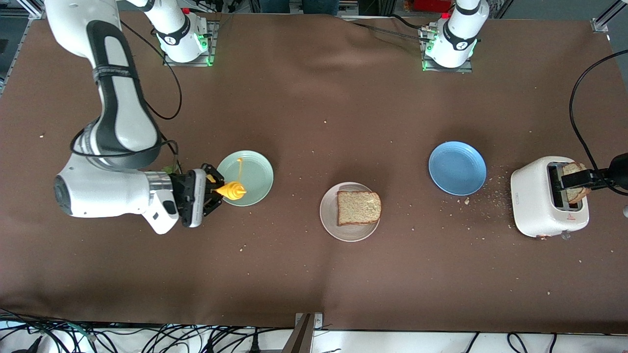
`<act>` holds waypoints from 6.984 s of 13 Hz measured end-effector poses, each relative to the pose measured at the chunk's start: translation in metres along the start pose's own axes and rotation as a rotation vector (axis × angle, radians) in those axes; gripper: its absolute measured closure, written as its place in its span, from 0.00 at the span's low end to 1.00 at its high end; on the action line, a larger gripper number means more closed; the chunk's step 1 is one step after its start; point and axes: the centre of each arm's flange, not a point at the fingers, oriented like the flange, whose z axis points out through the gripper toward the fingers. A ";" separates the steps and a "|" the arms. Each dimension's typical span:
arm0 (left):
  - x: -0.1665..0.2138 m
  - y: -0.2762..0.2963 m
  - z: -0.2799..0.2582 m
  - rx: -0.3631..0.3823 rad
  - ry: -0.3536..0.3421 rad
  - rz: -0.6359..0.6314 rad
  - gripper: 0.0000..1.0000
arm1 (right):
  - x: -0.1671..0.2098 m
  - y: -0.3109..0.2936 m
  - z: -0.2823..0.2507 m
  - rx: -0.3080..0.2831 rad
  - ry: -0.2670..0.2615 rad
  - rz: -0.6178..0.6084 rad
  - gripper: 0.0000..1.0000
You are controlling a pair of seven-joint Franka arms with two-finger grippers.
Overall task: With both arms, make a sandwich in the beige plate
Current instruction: 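Return the yellow bottle beside the lettuce with the right gripper, then grasp the green lettuce leaf with the right gripper, then carry the lettuce with the right gripper onto the bread slice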
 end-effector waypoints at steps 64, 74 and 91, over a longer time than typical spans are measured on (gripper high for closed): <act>0.000 0.003 -0.001 0.000 0.002 0.005 0.00 | -0.287 0.056 0.022 -0.329 -0.518 1.092 0.93; 0.000 0.003 -0.001 0.000 0.002 0.005 0.00 | -0.191 0.038 -0.077 -0.322 -0.557 1.067 0.94; -0.001 -0.002 -0.001 0.038 -0.003 0.004 0.00 | 0.102 -0.073 -0.032 -0.156 -0.211 1.646 0.94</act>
